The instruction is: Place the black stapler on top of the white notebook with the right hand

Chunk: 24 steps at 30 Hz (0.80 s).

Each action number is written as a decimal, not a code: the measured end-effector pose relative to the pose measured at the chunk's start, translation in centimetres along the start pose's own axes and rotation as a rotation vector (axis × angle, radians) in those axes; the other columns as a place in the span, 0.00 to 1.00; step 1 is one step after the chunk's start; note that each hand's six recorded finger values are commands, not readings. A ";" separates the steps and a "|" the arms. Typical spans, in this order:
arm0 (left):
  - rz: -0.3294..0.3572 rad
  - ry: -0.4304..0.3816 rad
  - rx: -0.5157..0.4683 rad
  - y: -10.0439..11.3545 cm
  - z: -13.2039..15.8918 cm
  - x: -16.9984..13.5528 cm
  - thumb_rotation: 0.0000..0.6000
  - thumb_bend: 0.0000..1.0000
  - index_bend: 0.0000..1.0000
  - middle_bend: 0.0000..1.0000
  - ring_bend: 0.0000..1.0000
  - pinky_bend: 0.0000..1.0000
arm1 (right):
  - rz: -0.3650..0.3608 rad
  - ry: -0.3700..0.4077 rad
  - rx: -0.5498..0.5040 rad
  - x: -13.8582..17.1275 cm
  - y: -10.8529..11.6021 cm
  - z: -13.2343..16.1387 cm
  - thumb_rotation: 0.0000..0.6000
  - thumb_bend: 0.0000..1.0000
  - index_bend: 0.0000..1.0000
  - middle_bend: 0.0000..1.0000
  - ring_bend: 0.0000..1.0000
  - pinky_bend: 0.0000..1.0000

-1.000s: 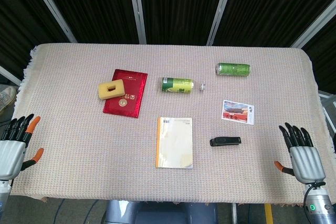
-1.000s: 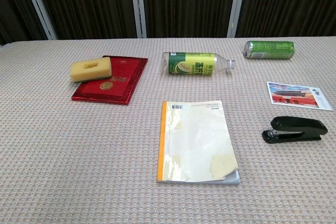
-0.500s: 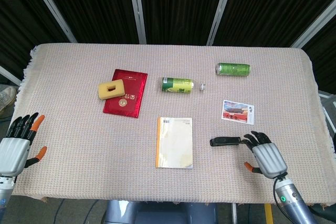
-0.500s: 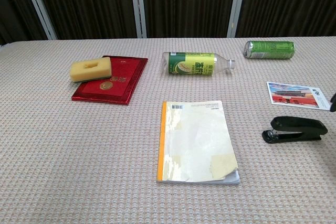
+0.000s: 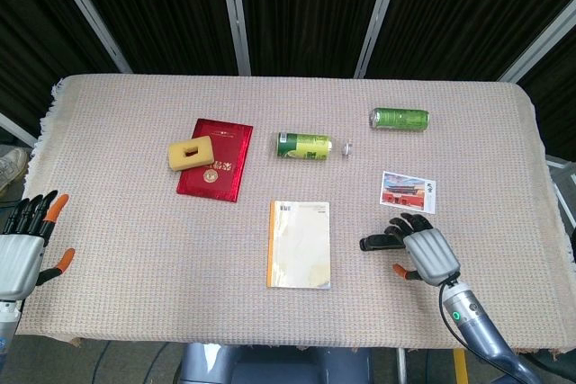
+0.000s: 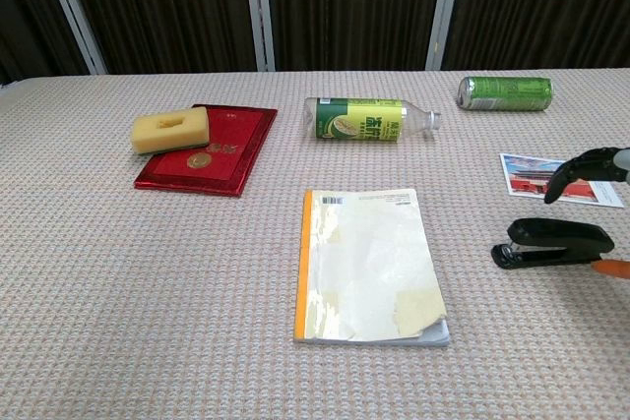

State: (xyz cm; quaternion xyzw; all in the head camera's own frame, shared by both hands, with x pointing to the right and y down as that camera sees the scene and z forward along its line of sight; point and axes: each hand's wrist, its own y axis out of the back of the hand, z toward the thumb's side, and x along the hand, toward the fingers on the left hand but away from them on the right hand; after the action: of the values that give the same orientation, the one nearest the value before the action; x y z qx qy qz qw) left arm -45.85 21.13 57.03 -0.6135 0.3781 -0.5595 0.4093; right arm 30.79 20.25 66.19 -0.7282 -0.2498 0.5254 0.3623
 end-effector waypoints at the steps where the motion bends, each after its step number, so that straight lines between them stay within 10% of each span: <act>1: -0.002 0.001 0.000 0.0 0.0 0.0 1.00 0.32 0.00 0.00 0.00 0.06 | 0.004 0.003 0.000 -0.3 -0.1 0.1 1.00 0.21 0.27 0.19 0.13 0.19; 11: -0.015 0.010 -0.001 -0.3 -0.3 0.3 1.00 0.32 0.00 0.00 0.00 0.06 | 0.043 0.016 -0.013 -2.4 -1.9 0.6 1.00 0.23 0.30 0.19 0.14 0.20; 24: -0.014 0.021 -0.001 -0.2 -0.6 0.2 1.00 0.32 0.00 0.00 0.00 0.06 | 0.049 0.019 -0.015 -4.1 -2.9 -0.1 1.00 0.29 0.54 0.38 0.37 0.47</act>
State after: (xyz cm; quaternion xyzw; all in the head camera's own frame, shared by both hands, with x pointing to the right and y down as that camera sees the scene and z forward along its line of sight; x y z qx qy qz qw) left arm -46.43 21.01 57.27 -0.6104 0.3783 -0.5687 0.4012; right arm 29.65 18.94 70.88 -0.7418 -0.2326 0.5252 0.3462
